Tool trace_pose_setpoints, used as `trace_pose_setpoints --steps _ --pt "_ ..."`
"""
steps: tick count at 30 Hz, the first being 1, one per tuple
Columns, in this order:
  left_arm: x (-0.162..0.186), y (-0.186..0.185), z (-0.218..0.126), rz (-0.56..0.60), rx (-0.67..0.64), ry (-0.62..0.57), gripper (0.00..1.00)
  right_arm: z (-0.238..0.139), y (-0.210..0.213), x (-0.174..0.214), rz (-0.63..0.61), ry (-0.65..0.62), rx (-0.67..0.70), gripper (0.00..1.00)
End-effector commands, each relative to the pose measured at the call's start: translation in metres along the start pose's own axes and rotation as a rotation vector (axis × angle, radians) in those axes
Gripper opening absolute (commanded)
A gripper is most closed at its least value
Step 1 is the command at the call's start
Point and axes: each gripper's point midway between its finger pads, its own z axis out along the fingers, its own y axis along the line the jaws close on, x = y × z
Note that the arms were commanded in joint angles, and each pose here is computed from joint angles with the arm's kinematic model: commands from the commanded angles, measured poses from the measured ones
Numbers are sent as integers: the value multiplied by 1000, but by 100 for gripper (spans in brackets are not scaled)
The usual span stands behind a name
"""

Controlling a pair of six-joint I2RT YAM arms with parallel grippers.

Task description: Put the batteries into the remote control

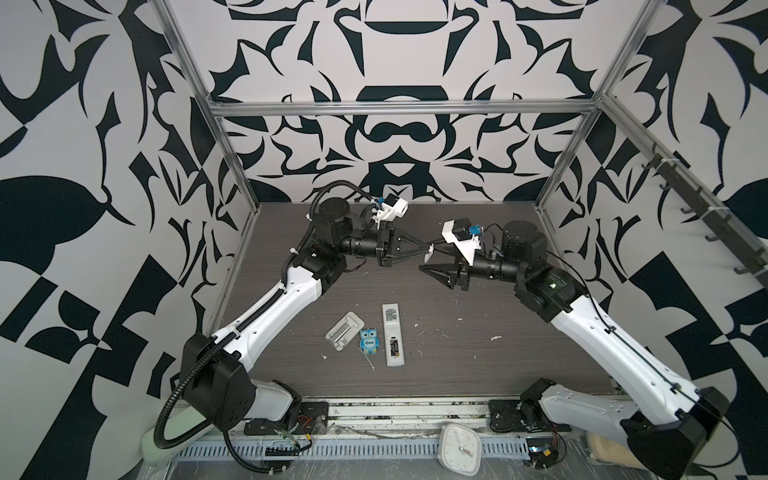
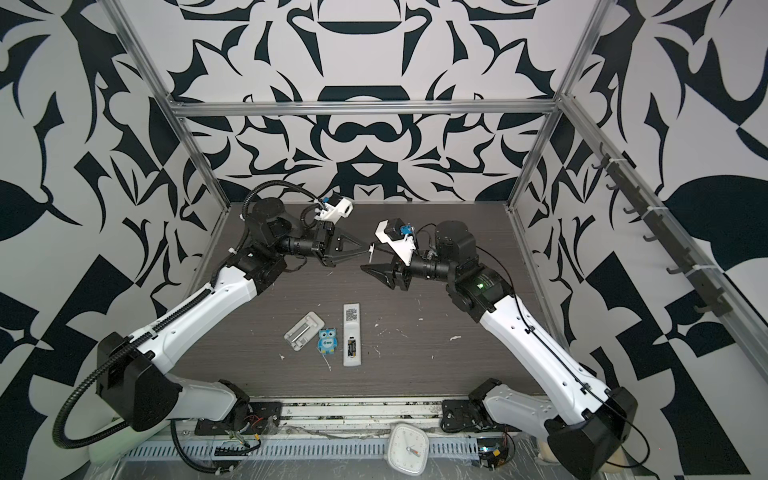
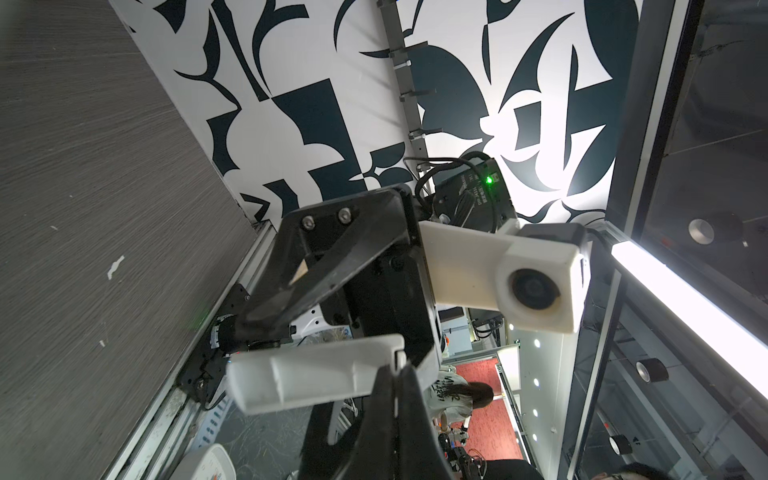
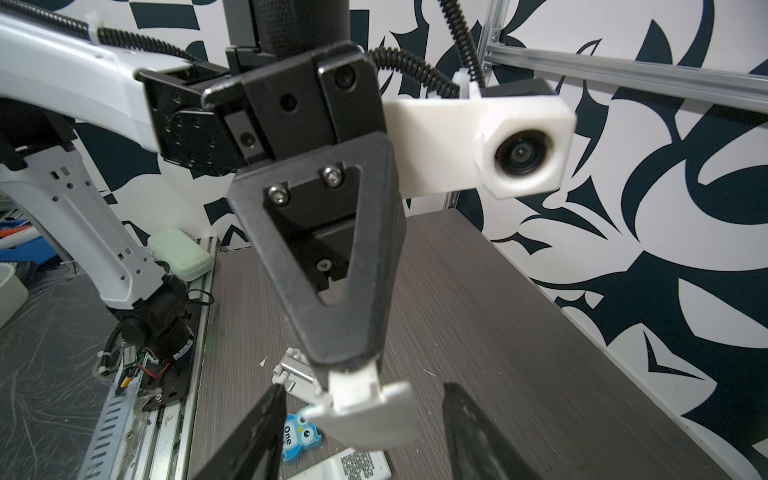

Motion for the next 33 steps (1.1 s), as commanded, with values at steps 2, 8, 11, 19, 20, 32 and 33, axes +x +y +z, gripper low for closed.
trace_pose_setpoints --steps 2,8,11,19,20,32,33 --pt "3 -2 1 10 15 21 1 -10 0 -28 -68 -59 30 60" --pt "3 -2 1 8 14 23 0 -14 -1 -31 -88 -63 59 57" --pt "3 -1 1 5 13 23 0 -15 -2 -32 -90 -65 65 56" --pt "2 2 2 -1 10 22 0 -16 -1 -35 -96 -72 65 54" --pt "2 2 2 -1 10 22 0 -16 -1 -35 -96 -72 64 53" --pt "1 3 2 -5 10 23 0 -16 2 -39 -100 -81 45 49" --pt "1 3 2 -3 10 23 0 -16 2 -39 -98 -81 46 48"
